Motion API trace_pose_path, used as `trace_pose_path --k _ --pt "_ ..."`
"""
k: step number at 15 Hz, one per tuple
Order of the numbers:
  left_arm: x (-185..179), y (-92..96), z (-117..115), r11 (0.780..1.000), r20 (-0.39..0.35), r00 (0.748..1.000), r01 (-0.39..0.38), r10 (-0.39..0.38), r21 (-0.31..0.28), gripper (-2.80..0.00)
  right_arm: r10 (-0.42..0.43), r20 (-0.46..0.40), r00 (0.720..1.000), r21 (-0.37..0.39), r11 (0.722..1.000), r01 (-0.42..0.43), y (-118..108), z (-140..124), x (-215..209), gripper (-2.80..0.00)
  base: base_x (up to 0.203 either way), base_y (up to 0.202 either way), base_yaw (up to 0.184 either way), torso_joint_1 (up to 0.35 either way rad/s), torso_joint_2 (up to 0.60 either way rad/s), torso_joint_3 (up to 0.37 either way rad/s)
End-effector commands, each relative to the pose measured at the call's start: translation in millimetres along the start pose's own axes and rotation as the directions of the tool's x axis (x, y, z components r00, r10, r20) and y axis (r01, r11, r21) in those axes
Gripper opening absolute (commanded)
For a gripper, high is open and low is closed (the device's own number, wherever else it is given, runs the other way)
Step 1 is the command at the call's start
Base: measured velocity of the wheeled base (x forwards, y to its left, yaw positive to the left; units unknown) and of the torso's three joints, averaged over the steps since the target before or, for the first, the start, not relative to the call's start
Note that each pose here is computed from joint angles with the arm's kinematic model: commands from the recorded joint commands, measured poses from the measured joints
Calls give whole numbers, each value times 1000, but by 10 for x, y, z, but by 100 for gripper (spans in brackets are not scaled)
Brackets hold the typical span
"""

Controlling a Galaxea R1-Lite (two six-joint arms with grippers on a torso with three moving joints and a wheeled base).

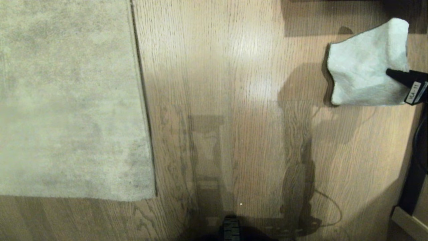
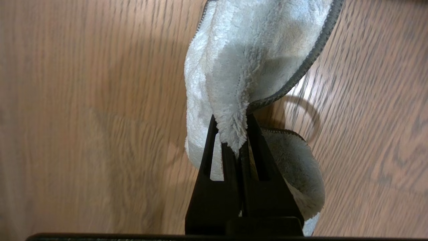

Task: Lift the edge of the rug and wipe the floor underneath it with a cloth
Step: Pick up the rag

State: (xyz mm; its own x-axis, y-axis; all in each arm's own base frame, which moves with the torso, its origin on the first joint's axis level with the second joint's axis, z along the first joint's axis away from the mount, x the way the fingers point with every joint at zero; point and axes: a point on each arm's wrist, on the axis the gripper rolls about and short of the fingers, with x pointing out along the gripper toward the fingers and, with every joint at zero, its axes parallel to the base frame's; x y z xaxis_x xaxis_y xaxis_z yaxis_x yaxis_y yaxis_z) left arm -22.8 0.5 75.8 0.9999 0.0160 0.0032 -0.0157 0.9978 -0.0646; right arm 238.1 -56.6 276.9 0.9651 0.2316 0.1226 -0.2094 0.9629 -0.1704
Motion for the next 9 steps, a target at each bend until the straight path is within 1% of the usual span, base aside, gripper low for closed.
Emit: trace_pose_path --k 1,4,7,9 --pt "0 0 0 1000 0 1000 -1 1 -1 -280 0 15 1000 -10 1000 0 115 92 -231 -280 0 0 0 0 0 0" --pt "0 0 0 1000 0 1000 -1 1 0 -280 2 -13 1000 36 999 -2 245 17 -449 -280 0 0 0 0 0 0" --pt "0 0 0 1000 0 1000 -1 1 -1 -280 5 -39 999 58 998 -3 367 -96 -644 -280 0 0 0 0 0 0" --pt "0 0 0 1000 0 1000 -1 1 -1 -280 6 -51 999 65 998 -3 430 -120 -752 -280 0 0 0 0 0 0"
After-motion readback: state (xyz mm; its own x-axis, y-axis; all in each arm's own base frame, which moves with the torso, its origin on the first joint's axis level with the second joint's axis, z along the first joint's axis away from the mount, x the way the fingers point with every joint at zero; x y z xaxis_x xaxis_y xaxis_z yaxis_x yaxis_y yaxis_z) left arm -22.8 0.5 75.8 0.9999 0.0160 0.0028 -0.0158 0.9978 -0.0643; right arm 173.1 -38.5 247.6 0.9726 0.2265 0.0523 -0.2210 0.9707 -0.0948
